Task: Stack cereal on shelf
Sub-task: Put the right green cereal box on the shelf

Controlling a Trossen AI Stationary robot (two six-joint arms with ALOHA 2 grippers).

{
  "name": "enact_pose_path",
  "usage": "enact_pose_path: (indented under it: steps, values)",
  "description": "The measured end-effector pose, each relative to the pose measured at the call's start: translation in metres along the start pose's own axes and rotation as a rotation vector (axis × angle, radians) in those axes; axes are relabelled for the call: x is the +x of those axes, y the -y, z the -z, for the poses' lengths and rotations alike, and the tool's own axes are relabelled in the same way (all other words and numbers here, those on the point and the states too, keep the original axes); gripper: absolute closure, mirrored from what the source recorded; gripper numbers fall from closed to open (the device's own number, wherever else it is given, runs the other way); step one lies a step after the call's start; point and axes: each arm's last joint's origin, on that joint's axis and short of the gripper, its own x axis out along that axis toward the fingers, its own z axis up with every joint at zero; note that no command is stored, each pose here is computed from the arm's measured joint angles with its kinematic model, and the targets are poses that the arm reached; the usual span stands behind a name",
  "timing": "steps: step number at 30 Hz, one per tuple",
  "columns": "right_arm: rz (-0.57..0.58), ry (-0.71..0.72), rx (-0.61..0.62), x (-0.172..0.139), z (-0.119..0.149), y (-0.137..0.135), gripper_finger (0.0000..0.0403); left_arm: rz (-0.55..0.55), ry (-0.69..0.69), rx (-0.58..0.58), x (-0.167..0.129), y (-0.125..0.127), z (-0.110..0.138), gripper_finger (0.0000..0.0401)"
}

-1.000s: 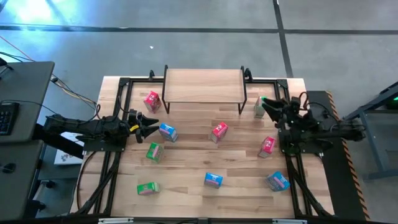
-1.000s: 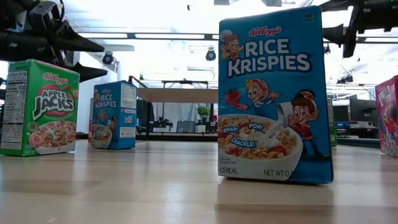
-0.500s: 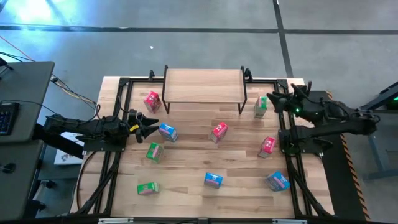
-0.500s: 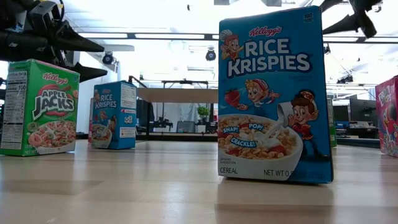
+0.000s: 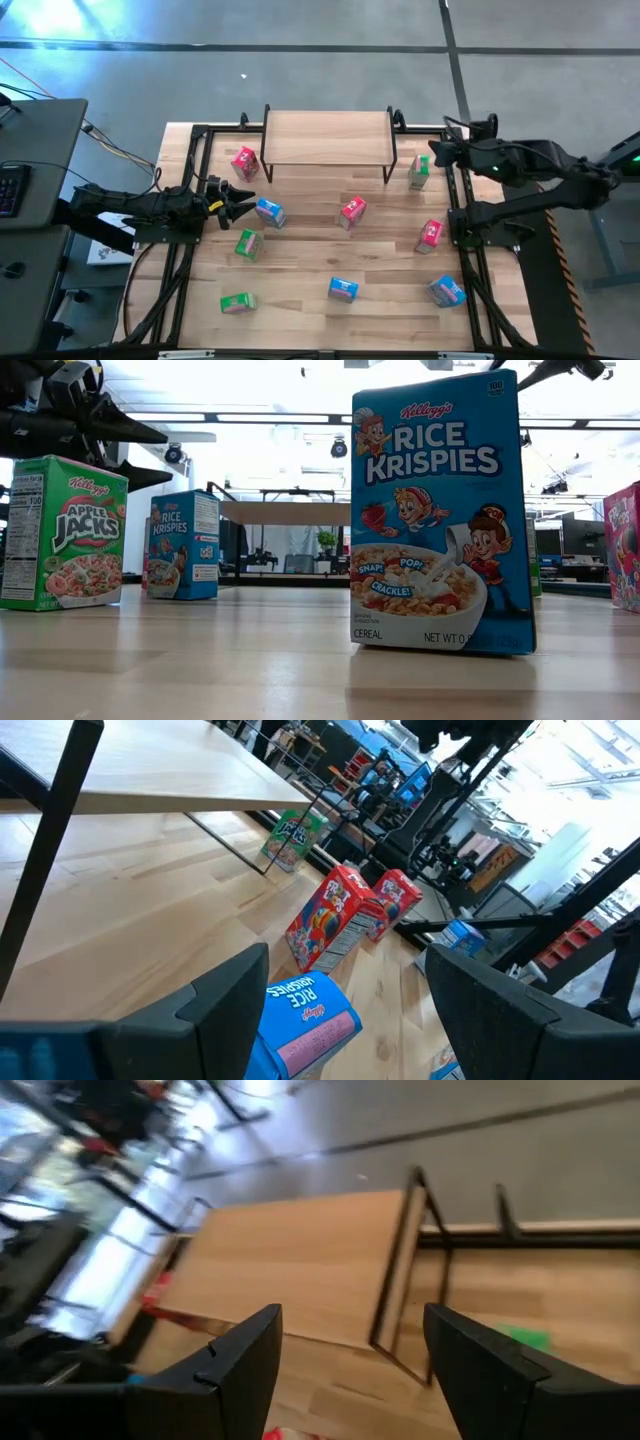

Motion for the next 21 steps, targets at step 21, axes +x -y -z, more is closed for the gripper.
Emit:
enact_pose_path:
  steps: [21]
  values:
    - [0.426,-0.434,0.028,0.074,-0.018,0.001,0.0166,0.0,0.0,0.0,0.0,0.0,0.0,0.0139]
